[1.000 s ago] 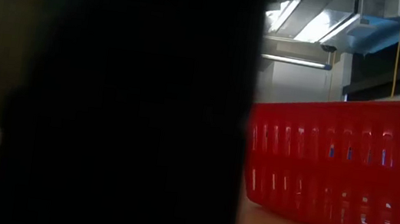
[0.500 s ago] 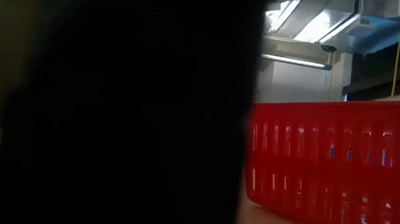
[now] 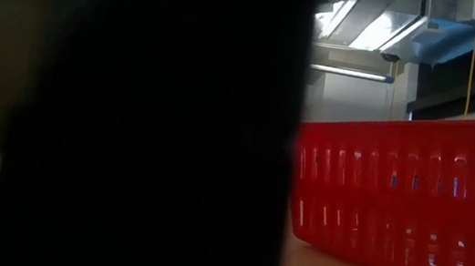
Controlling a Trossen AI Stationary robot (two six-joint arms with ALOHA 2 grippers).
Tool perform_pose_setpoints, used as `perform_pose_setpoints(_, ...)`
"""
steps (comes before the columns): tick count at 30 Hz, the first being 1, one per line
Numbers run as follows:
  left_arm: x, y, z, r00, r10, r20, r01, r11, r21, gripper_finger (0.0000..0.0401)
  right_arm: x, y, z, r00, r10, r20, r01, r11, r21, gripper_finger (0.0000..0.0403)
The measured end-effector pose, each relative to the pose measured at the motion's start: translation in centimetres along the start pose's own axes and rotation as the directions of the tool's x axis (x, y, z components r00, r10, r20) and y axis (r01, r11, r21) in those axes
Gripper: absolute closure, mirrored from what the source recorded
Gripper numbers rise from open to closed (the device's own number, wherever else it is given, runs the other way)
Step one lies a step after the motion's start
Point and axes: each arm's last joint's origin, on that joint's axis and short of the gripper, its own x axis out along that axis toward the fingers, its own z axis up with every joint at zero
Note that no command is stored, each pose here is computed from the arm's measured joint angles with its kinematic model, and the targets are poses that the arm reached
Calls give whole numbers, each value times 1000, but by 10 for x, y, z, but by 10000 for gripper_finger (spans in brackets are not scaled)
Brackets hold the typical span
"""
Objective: Stack baskets on shelf by color
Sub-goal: Stack the top red bin on top of the red bin on the shelf
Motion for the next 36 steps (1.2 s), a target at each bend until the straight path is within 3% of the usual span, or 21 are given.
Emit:
perform_pose_setpoints(7,20,-2,5,996,-72,50,71,997,21,401,0,0,0,1000,0,-1,0,1000,-29,286)
perform_pose_setpoints(20,21,0,8,995,-51,84,50,999,14,401,0,0,0,1000,0,-2,0,999,-52,286)
perform_pose_setpoints(25,23,1,6,998,0,58,3,998,-66,399,0,0,0,1000,0,-2,0,999,-50,286)
perform_pose_setpoints(36,34,2,1,1000,7,23,-5,995,-100,357,1,0,0,1000,0,-3,0,999,-47,286)
